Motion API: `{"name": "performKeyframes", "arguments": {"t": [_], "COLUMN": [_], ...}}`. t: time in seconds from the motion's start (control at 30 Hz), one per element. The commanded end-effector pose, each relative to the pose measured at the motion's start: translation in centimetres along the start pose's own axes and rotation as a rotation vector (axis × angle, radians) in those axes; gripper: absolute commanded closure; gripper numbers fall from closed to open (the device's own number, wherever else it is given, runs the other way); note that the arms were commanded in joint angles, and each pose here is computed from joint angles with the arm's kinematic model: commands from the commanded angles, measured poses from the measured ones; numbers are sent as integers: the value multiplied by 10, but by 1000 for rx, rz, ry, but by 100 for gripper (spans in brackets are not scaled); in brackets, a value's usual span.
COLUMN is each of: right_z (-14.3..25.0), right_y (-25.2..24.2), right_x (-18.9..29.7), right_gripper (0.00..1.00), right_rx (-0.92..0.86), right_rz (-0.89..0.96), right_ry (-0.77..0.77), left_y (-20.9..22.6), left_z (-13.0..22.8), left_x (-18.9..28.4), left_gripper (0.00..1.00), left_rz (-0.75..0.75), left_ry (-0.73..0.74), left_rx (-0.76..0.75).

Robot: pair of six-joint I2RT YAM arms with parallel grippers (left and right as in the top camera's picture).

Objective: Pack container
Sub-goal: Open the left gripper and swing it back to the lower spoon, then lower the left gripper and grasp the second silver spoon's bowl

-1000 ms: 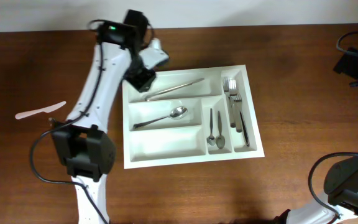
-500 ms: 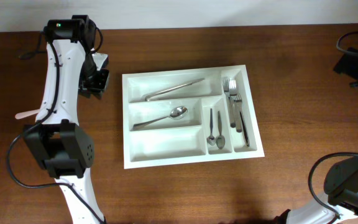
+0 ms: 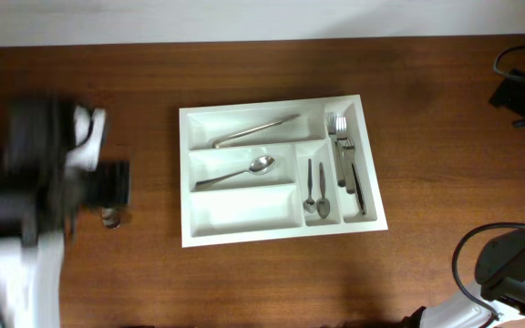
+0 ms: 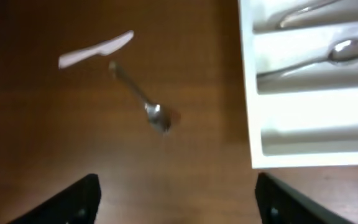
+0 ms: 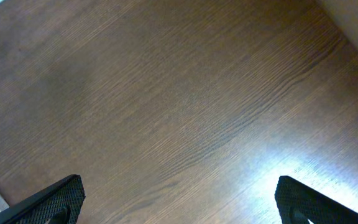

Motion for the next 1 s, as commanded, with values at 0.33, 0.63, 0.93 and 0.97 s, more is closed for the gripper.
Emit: {"name": "performKeyframes", "arguments": {"t": [0.33,0.63,0.93,0.97], "right_z": [-4,-4,-4,-4], "right_y": [-2,-2,-2,-2], "right_x": [8,8,8,8], "right_gripper": [1,1,1,1], "right_rx": [-10,-10,-10,-10], "right_rz": [1,1,1,1], "right_ry": [-25,-25,-25,-25], "left_y": [22,31,28,28], "left_z": [87,98,91,88], "left_x": [-112,-201,-259,-263], "left_gripper": [27,27,36,38], "left_rz": [-260,-377,-331,-323], "left_ry": [164,435,480,469], "left_rx": [390,343,113,87]}}
Point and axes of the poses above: each gripper's point midway between its finger pads, its own x axis back along the fingers, its own y axis along the line the jaws close on, z = x × y, the point moved 7 cm from there along x, back along the fingers, and after that the axes turned 7 degrees about x, right-handed, at the moved point
